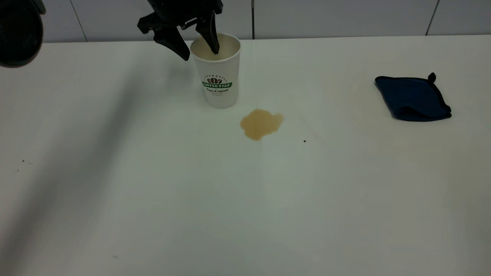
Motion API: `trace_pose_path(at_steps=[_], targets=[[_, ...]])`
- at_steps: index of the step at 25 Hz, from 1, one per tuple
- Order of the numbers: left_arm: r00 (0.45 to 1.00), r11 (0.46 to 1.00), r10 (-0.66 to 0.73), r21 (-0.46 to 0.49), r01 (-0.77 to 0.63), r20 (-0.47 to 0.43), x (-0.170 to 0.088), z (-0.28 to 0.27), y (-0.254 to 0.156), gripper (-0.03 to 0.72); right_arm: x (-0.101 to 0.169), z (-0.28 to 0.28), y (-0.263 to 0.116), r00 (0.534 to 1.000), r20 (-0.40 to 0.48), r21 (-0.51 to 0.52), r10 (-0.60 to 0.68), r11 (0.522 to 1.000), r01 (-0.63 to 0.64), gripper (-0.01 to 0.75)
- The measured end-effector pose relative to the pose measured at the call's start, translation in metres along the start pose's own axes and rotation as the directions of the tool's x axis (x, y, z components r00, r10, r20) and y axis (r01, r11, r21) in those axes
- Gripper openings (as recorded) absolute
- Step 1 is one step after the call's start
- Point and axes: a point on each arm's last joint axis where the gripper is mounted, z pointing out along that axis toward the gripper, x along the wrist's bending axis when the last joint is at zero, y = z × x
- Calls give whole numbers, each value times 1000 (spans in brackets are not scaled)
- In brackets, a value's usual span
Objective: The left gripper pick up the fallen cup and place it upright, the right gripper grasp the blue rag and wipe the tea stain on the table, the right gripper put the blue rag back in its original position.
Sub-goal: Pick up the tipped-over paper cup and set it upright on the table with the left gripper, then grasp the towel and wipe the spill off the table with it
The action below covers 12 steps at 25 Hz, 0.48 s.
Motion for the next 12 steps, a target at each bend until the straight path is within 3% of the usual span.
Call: trace_pose_path(at_steps=[5,12], targets=[[1000,996,27,-81,-26,16,-14,-41,11,677,0,0,0,1000,0,0,0,1000,0,240],[992,971,128,-205,-122,18,-36,-109,22,519,0,0,0,1000,0,0,0,1000,0,240]])
